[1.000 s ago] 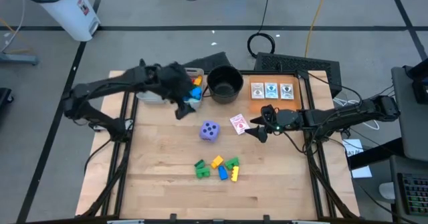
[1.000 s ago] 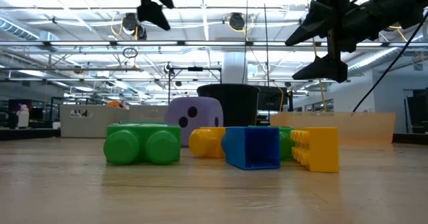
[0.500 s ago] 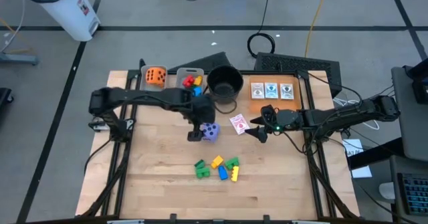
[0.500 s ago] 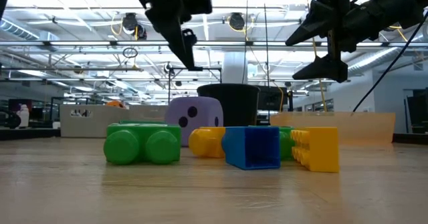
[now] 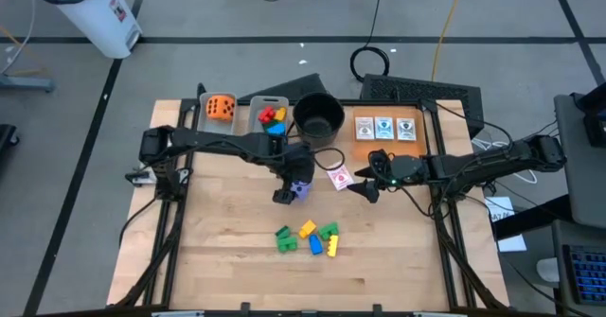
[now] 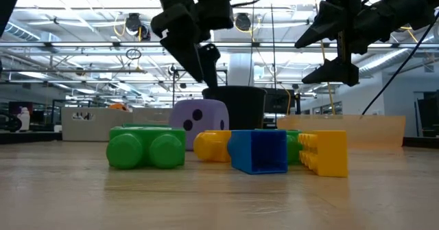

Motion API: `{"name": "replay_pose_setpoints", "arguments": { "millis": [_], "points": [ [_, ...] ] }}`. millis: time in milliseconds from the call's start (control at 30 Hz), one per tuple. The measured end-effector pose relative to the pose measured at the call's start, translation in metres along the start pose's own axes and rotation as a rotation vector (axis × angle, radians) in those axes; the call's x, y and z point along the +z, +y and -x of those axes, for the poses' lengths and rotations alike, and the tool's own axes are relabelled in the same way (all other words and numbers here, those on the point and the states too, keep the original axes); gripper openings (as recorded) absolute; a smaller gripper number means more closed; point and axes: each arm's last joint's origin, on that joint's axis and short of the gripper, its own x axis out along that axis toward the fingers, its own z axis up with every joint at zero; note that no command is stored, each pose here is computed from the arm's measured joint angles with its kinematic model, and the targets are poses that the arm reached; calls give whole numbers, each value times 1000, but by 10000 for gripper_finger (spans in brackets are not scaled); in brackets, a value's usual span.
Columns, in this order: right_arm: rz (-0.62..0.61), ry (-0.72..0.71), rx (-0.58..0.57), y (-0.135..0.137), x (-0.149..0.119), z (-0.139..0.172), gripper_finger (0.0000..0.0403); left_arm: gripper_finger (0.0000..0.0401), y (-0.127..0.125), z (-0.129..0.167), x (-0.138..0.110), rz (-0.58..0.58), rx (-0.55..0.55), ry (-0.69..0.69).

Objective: Pick & Place Toys
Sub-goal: Put the purple die into the left gray bin

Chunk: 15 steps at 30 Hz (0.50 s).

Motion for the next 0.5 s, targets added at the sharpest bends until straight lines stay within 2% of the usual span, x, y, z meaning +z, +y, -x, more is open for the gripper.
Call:
{"name": "replay_pose_setpoints", "arguments": {
  "millis": [233,500],
  "points": [
    [0,5,-3,0,0,0,375,395,4,-6,-1,-62,-2,10],
    [2,6,-5,-1,-1,0,375,395,17,-12,-8,-39,2,39]
  ]
}}
